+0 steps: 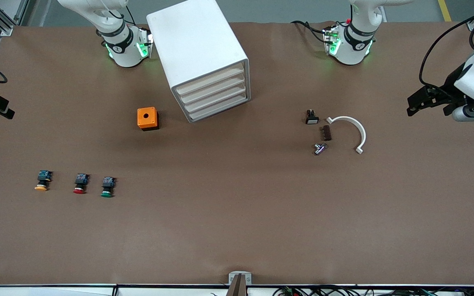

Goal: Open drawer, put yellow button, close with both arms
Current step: 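Move the left gripper toward the handle of the white drawer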

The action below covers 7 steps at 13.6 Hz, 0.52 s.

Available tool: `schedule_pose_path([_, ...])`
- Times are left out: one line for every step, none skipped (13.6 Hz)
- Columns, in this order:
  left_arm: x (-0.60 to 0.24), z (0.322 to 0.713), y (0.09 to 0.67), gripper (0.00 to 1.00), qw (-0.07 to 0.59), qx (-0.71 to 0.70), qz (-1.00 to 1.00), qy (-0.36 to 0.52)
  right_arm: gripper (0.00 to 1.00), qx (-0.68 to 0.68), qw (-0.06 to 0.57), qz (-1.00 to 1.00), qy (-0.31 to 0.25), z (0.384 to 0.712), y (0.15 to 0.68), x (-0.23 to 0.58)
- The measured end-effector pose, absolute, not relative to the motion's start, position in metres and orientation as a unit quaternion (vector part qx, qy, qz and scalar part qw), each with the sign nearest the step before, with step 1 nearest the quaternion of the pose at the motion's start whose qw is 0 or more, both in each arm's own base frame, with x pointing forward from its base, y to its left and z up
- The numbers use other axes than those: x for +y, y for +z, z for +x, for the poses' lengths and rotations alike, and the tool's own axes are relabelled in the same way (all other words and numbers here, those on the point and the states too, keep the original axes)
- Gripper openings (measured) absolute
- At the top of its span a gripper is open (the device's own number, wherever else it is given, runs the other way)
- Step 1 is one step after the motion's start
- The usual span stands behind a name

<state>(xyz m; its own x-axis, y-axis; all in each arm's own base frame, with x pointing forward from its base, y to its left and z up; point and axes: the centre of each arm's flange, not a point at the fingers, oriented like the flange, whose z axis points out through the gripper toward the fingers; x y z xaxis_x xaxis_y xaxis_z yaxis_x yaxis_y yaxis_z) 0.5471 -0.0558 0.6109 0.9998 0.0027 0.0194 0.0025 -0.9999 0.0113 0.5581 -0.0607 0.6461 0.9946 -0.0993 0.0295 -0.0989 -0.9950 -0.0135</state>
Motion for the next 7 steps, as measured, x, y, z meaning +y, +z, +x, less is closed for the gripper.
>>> schedule_pose_path([-0.0558, 0.5470, 0.6110, 1.00, 0.006, 0.001, 1.000, 0.010, 1.00, 0.050, 0.006, -0.999, -0.015, 0.5581, 0.6461, -0.0607])
schedule_pose_path([-0.0558, 0.5470, 0.6110, 1.00, 0.006, 0.001, 1.000, 0.009, 1.00, 0.050, 0.006, -0.999, -0.015, 0.5581, 0.6461, -0.0607])
schedule_pose_path([-0.0558, 0.5470, 0.6110, 1.00, 0.006, 0.001, 1.000, 0.009, 1.00, 0.050, 0.006, -0.999, -0.015, 0.5581, 0.6461, -0.0608])
schedule_pose_path([-0.0558, 0.5472, 0.6105, 1.00, 0.006, 0.001, 1.000, 0.009, 1.00, 0.050, 0.006, -0.999, -0.015, 0.5581, 0.6461, -0.0608])
schedule_pose_path([-0.0557, 0.5480, 0.6089, 1.00, 0.006, 0.002, 1.000, 0.007, 1.00, 0.050, 0.006, -0.999, -0.015, 0.5581, 0.6461, -0.0608])
schedule_pose_path([-0.0558, 0.5494, 0.6058, 1.00, 0.006, 0.001, 1.000, 0.004, 1.00, 0.050, 0.006, -0.999, -0.015, 0.5581, 0.6463, -0.0612])
schedule_pose_path([-0.0561, 0.5510, 0.6019, 1.00, 0.006, 0.001, 1.000, 0.000, 1.00, 0.051, 0.006, -0.999, -0.015, 0.5581, 0.6462, -0.0619])
